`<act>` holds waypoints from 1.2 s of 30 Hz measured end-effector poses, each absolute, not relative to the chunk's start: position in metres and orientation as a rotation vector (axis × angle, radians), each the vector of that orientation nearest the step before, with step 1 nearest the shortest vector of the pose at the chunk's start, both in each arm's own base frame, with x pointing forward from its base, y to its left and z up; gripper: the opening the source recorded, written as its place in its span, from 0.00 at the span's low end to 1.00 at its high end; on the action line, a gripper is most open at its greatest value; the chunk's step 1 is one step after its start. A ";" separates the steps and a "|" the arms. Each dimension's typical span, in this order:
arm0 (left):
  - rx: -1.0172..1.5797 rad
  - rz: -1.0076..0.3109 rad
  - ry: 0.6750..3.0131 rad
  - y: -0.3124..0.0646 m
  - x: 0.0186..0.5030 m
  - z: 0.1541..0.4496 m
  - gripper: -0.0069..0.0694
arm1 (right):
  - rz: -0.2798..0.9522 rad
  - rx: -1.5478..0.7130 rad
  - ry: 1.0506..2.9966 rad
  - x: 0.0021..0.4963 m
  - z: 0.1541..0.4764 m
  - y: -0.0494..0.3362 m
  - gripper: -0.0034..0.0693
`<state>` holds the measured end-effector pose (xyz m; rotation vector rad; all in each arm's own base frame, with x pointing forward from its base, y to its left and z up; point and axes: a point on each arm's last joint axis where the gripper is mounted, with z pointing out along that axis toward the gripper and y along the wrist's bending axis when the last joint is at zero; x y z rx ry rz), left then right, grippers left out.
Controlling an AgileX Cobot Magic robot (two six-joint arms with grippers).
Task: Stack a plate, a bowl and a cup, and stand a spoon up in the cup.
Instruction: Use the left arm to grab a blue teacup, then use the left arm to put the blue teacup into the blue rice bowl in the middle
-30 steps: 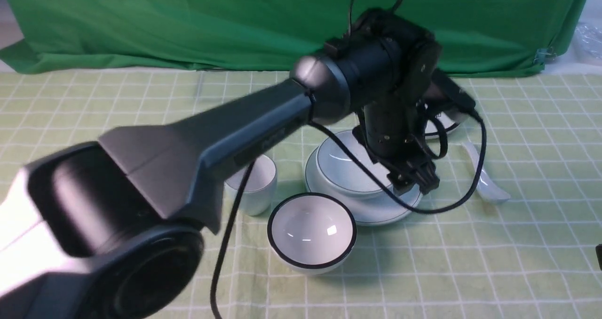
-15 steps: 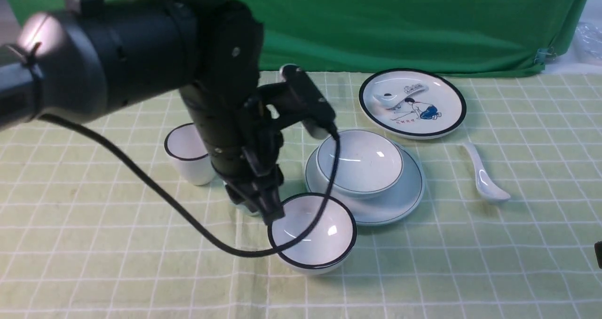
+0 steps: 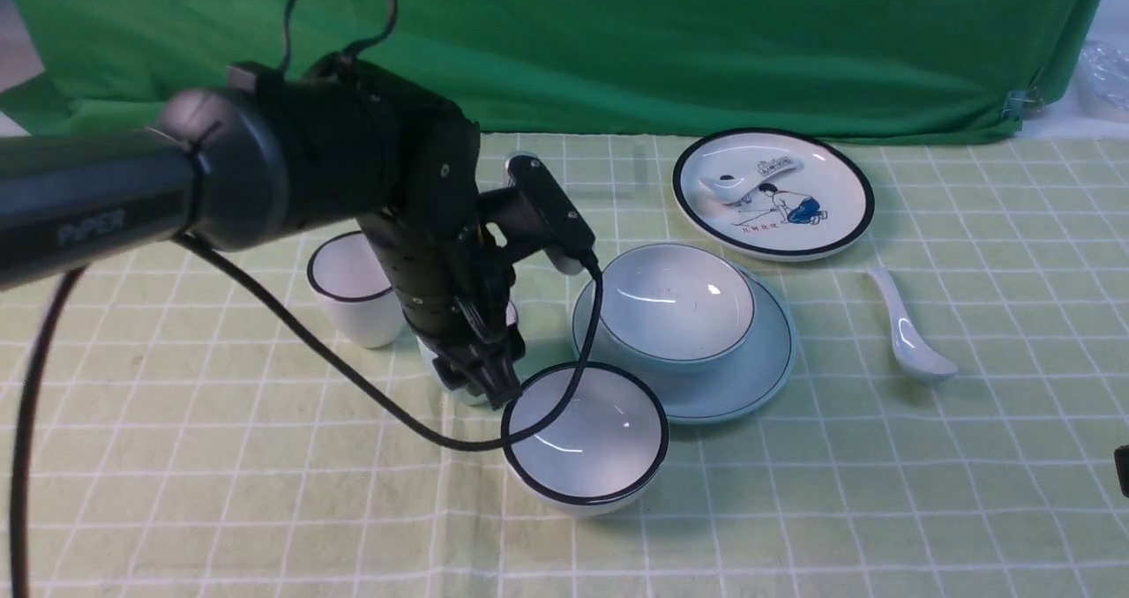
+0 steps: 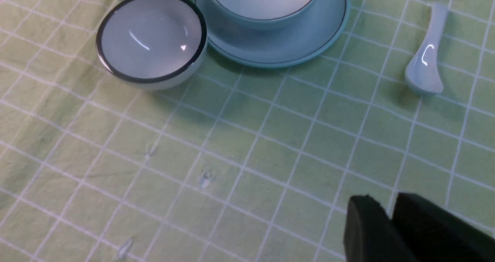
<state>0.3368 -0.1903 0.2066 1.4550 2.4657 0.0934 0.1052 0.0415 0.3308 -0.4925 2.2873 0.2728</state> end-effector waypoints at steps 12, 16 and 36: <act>1.460 0.060 2.418 -0.205 0.335 0.264 0.14 | 0.273 -0.492 2.286 0.105 0.331 0.041 0.24; 1.446 -0.063 2.256 -0.236 0.339 0.303 0.14 | 0.273 -0.488 2.280 0.106 0.331 0.042 0.24; 1.582 -0.057 2.321 -0.316 0.392 0.224 0.14 | 0.275 -0.489 2.288 0.105 0.331 0.042 0.25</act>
